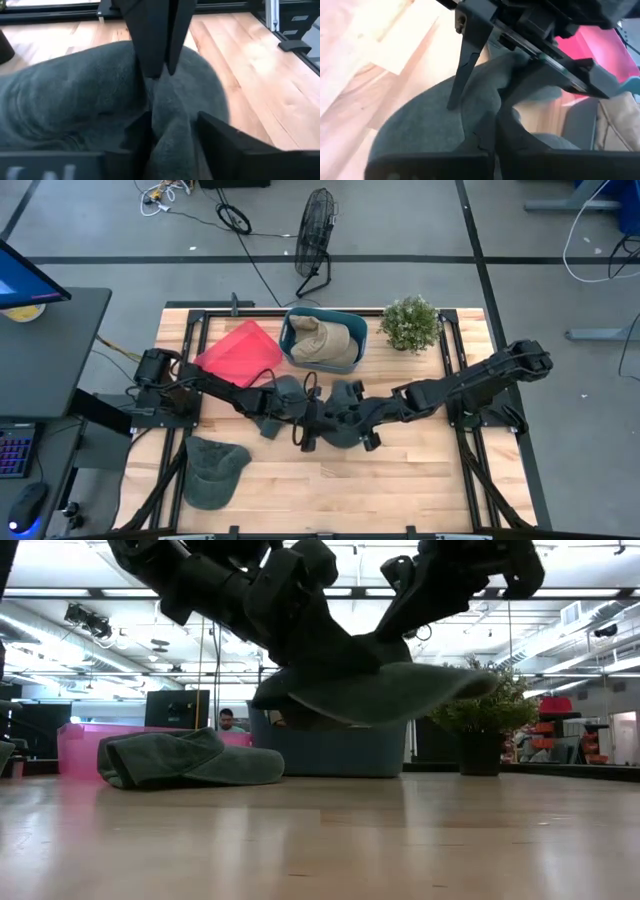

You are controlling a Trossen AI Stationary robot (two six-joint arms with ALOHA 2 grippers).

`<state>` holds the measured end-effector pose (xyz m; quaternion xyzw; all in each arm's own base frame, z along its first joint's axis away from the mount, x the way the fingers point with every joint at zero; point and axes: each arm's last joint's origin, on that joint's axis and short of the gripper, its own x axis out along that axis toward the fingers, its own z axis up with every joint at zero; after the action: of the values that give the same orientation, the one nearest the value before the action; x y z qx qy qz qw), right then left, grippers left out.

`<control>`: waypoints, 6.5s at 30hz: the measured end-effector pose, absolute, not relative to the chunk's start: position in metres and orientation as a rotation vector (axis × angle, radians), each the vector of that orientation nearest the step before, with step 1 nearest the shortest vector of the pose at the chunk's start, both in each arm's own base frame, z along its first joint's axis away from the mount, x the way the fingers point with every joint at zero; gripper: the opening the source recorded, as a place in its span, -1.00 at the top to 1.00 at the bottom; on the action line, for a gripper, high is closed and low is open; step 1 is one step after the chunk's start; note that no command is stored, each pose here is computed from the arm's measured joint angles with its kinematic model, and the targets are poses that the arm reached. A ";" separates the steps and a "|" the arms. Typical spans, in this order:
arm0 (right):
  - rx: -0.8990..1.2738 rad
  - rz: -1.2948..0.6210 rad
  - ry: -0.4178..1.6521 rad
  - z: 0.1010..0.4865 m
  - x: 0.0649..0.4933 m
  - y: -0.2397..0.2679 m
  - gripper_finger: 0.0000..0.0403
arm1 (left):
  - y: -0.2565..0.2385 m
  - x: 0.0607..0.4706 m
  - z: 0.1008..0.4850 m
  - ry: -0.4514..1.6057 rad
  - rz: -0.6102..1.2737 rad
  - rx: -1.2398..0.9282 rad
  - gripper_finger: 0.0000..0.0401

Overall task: Pick & Place hat
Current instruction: Put the right black cap into the pink bin, then put the top black cap into the pink bin

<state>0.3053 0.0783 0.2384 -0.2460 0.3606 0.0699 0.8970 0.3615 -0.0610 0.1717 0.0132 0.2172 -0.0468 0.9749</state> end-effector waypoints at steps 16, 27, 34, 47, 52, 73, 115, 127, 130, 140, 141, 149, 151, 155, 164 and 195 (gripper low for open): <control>-0.442 0.100 0.781 0.237 0.305 0.073 0.21 | -0.050 0.353 0.180 0.491 0.135 -0.036 0.88; -0.317 0.058 0.875 0.231 0.296 0.077 0.13 | -0.033 0.285 0.253 0.531 0.489 -0.094 0.87; -0.298 0.049 0.878 0.230 0.296 0.076 0.18 | -0.030 0.228 0.270 0.547 0.781 -0.195 0.91; -0.271 0.037 0.881 0.230 0.296 0.076 0.18 | -0.009 0.187 0.236 0.473 1.251 -0.296 0.89; -0.271 0.037 0.881 0.230 0.296 0.076 0.19 | 0.011 0.179 0.206 0.332 1.418 -0.493 0.84; -0.272 0.043 0.880 0.230 0.296 0.077 0.19 | 0.039 0.182 0.155 0.155 1.385 -0.654 0.81; -0.116 -0.001 0.772 0.237 0.304 0.079 0.19 | 0.000 0.237 0.223 0.656 0.413 -0.104 0.31; -0.112 -0.005 0.770 0.237 0.304 0.079 0.19 | -0.015 0.215 0.203 0.995 0.221 0.138 0.31; -0.116 -0.004 0.769 0.237 0.304 0.079 0.19 | -0.010 0.216 0.203 1.005 0.209 0.187 0.27; -0.116 -0.004 0.768 0.237 0.304 0.079 0.19 | 0.011 0.227 0.190 1.064 0.124 0.232 -0.11; -0.116 -0.004 0.768 0.237 0.304 0.079 0.19 | 0.011 0.228 0.185 1.094 0.105 0.217 -0.13; -0.114 -0.004 0.765 0.237 0.304 0.079 0.19 | 0.008 0.239 0.159 1.200 0.099 0.276 0.00; -0.114 -0.004 0.766 0.237 0.304 0.079 0.19 | 0.008 0.241 0.157 1.191 0.109 0.280 0.11; -0.115 -0.003 0.768 0.237 0.304 0.079 0.19 | 0.008 0.246 0.159 1.138 0.118 0.276 0.47; -0.117 -0.002 0.775 0.237 0.304 0.079 0.19 | 0.001 0.244 0.176 1.036 0.116 0.255 0.92; -0.096 -0.012 0.770 0.227 0.302 0.078 0.19 | 0.064 0.174 0.283 1.293 0.665 0.419 0.95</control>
<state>0.3015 0.0784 0.2273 -0.0469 0.3753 -0.0058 0.9257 0.1735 0.0640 0.2834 0.1901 0.5866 0.3015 0.7272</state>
